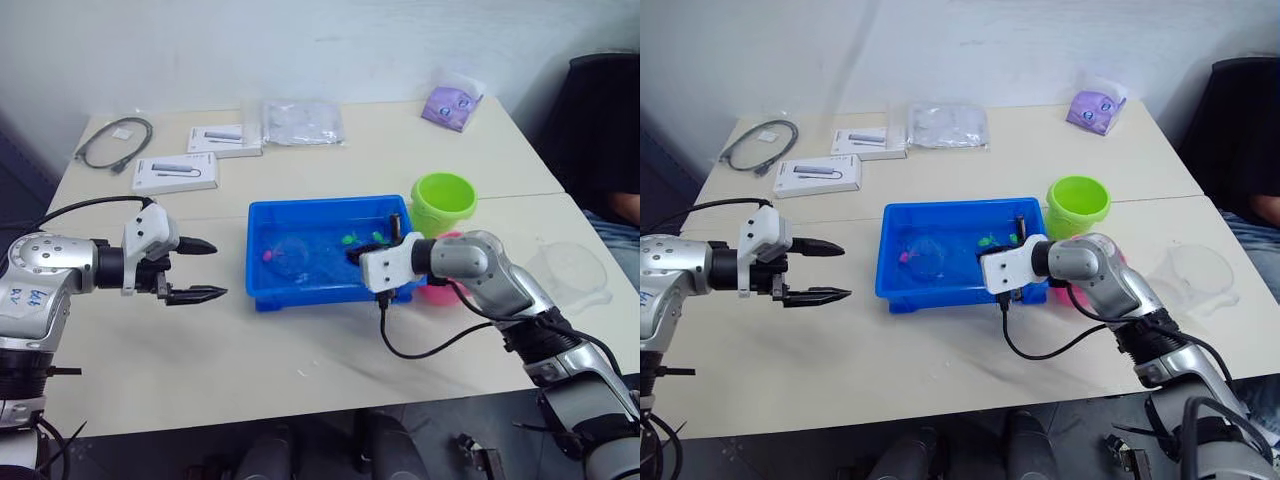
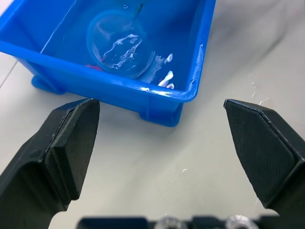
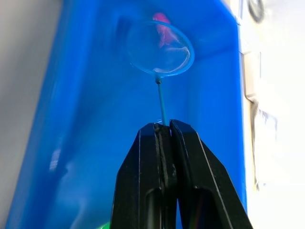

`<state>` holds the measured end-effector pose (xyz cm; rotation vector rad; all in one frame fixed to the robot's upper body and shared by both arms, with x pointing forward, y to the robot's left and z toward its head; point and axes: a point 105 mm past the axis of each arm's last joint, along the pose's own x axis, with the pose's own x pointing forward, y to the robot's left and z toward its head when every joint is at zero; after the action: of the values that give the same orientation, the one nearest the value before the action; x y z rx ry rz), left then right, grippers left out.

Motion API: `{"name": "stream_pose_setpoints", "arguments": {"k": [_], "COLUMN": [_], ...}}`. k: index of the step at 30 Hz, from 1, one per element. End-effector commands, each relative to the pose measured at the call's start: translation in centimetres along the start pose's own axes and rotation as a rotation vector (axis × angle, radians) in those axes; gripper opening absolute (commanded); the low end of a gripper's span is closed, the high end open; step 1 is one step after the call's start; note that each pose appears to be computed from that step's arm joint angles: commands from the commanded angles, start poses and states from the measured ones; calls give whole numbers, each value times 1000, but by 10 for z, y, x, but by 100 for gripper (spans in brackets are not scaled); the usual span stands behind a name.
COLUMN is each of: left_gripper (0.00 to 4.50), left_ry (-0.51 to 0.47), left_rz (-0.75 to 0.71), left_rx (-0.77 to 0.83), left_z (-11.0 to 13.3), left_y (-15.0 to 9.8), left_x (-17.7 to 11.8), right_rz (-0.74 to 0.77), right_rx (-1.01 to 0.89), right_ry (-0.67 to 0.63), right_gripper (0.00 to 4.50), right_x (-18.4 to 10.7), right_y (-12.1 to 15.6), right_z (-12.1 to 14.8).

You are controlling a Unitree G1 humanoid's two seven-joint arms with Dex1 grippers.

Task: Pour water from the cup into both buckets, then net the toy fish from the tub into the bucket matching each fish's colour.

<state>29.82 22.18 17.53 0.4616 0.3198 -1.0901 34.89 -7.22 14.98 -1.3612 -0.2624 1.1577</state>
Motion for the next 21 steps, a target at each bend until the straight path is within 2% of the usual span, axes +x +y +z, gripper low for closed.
{"name": "stream_pose_setpoints", "arguments": {"k": [1,5,9,13,21], "left_gripper": [449,449,449,449,449], "left_ry": [-3,-4,-10,-17,-26], "left_rz": [15,16,21,28,41], "left_rx": [44,40,35,30,28], "left_z": [11,11,11,12,12], "left_y": [-2,-4,-5,-6,-4], "left_x": [-9,-9,-9,-9,-8], "right_rz": [-3,40,33,21,90], "right_rx": [-149,-263,-216,-93,208], "right_ry": [-30,-57,-151,-206,-245], "right_gripper": [0,0,0,0,0], "right_x": [0,4,9,8,-2], "right_y": [-8,-6,-9,-16,-23], "right_z": [10,15,31,39,35]}}
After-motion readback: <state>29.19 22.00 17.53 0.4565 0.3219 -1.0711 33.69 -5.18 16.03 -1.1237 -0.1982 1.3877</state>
